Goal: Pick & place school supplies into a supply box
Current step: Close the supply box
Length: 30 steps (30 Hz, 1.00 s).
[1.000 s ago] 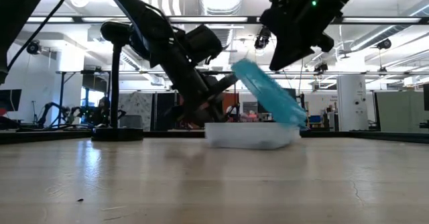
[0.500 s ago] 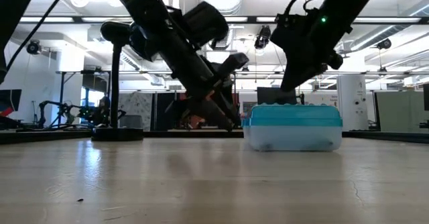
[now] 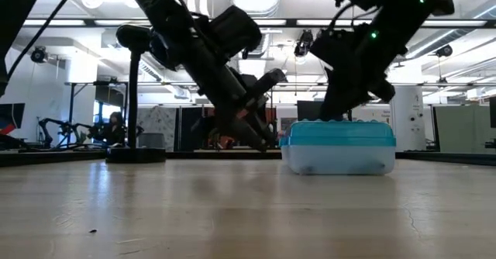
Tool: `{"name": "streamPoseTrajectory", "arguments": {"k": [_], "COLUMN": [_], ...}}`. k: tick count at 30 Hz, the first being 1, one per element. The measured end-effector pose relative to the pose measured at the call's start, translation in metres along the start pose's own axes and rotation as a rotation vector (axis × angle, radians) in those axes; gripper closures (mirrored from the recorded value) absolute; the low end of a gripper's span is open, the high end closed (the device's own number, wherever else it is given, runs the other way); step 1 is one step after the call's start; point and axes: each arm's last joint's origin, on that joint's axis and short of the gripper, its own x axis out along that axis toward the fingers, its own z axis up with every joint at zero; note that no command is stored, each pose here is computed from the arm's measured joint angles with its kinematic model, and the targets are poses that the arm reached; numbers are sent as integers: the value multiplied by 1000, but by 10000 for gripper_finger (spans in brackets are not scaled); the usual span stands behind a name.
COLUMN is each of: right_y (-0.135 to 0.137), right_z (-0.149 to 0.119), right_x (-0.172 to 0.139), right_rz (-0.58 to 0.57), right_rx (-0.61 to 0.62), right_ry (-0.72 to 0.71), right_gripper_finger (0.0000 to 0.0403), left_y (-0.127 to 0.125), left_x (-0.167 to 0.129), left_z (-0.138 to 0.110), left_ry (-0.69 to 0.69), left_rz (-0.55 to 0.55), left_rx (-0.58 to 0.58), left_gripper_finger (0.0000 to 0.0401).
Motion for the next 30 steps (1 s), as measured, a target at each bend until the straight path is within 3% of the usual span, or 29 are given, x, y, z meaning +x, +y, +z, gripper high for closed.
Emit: {"name": "streamPoseTrajectory", "arguments": {"k": [7,21,30], "right_y": [-3,-4,-4], "right_z": [-7,-8,-8], "right_x": [4,6,6], "right_rz": [-11,-14,-14], "right_rx": [21,12,-6], "right_ry": [20,28,28], "right_gripper_finger": [355,355,355], "left_y": [11,-1,6], "left_x": [8,-5,1], "left_z": [-14,-3,-9], "left_ry": [45,-89,-47], "left_rz": [-55,-116,-68], "left_rx": [-60,-80,-70], "left_gripper_finger": [321,321,321]}}
